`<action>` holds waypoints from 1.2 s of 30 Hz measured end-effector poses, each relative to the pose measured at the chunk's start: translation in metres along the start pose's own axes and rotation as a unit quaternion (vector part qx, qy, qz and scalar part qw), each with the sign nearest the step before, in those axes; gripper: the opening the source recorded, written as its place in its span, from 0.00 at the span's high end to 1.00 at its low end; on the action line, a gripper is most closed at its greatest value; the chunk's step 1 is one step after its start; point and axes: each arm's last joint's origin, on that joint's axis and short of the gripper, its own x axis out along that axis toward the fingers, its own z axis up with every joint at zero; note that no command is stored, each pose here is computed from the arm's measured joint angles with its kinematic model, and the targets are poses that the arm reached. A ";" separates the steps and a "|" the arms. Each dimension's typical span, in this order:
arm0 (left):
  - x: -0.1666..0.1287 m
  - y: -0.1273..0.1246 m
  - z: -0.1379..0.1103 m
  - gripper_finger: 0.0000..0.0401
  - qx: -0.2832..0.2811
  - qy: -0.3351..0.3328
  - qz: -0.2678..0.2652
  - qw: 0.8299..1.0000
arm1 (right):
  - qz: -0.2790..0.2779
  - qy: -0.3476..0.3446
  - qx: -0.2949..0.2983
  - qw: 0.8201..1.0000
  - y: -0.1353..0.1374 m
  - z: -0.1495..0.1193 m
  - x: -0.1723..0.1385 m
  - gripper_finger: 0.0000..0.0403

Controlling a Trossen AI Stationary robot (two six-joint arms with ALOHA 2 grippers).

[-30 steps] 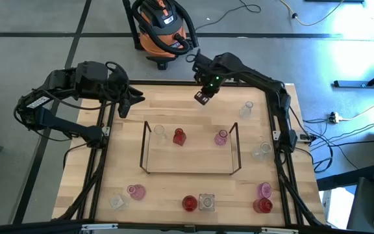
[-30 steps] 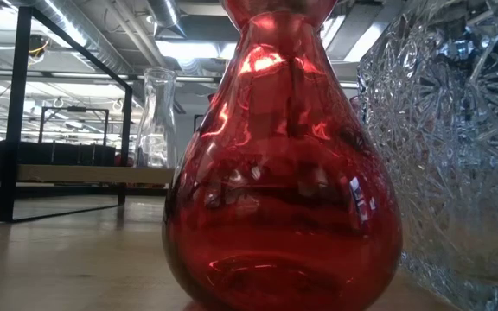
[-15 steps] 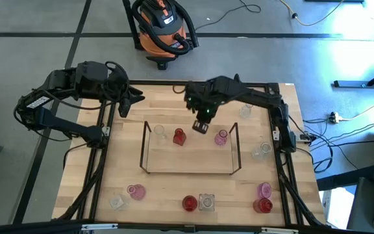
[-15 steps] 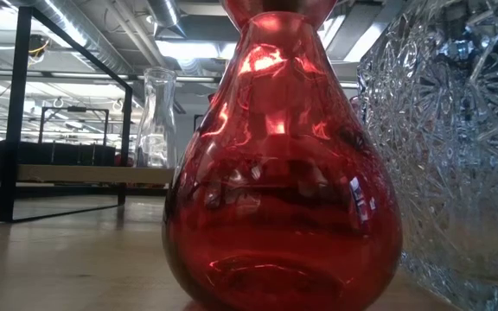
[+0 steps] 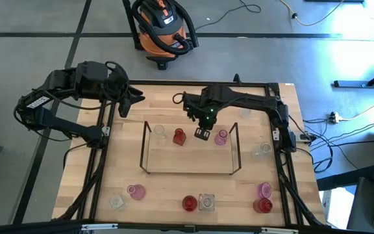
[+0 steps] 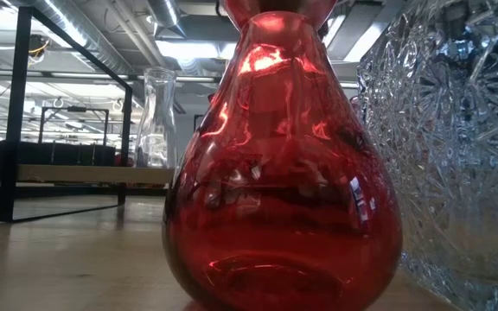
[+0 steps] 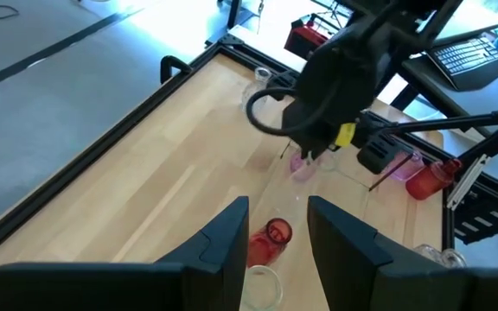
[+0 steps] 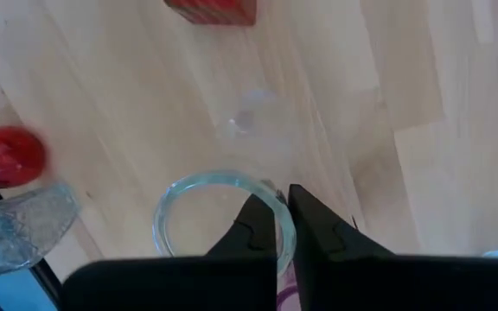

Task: Sort vases onto shelf
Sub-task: Put the transparent flower vase on the shelf

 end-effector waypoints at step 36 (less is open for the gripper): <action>0.000 0.000 0.000 0.72 0.000 0.000 0.000 1.000 | 0.016 -0.009 -0.026 0.999 0.000 0.004 0.007 0.95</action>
